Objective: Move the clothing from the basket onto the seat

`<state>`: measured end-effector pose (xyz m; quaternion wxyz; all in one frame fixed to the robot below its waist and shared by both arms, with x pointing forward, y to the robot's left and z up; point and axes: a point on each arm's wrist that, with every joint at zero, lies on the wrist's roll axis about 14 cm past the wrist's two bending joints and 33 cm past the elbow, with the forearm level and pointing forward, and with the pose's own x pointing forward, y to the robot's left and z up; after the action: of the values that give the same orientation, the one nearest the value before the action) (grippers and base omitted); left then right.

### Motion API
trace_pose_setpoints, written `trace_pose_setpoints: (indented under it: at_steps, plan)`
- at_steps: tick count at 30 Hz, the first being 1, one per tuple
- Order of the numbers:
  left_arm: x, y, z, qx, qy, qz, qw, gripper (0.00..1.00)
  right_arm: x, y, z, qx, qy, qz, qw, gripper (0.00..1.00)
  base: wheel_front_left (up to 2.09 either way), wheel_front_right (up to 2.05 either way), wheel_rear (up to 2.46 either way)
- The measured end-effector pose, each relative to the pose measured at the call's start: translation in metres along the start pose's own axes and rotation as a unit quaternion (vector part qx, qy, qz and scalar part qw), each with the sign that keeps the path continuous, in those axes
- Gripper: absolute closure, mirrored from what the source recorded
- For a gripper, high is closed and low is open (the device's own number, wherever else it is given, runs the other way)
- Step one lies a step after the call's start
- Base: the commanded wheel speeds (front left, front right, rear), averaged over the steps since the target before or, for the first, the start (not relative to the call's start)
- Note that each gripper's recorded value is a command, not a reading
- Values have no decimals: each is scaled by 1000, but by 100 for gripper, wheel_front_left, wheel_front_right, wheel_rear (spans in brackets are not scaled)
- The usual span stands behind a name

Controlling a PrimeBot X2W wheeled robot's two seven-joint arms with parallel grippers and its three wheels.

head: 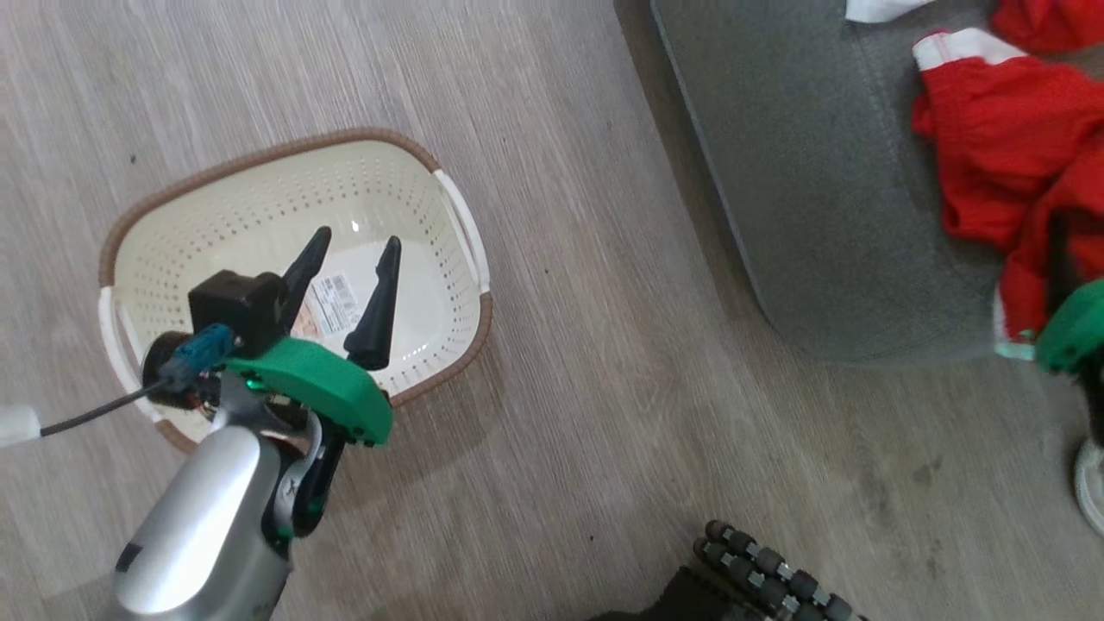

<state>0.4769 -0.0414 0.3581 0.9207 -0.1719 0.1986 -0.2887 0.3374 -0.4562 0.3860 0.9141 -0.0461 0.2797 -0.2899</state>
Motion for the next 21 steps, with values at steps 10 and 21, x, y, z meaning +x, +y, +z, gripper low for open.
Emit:
trace_pose_setpoints:
  at_steps: [10,21]
  plan:
    - [-8,-16,3,2,-4,-8,1000,0,-60,-4,9,15,26,73,997,0,0,0,0]
    - [-20,-21,17,-22,-37,8,999,0,-105,24,95,-18,-101,134,986,0,0,0,0]
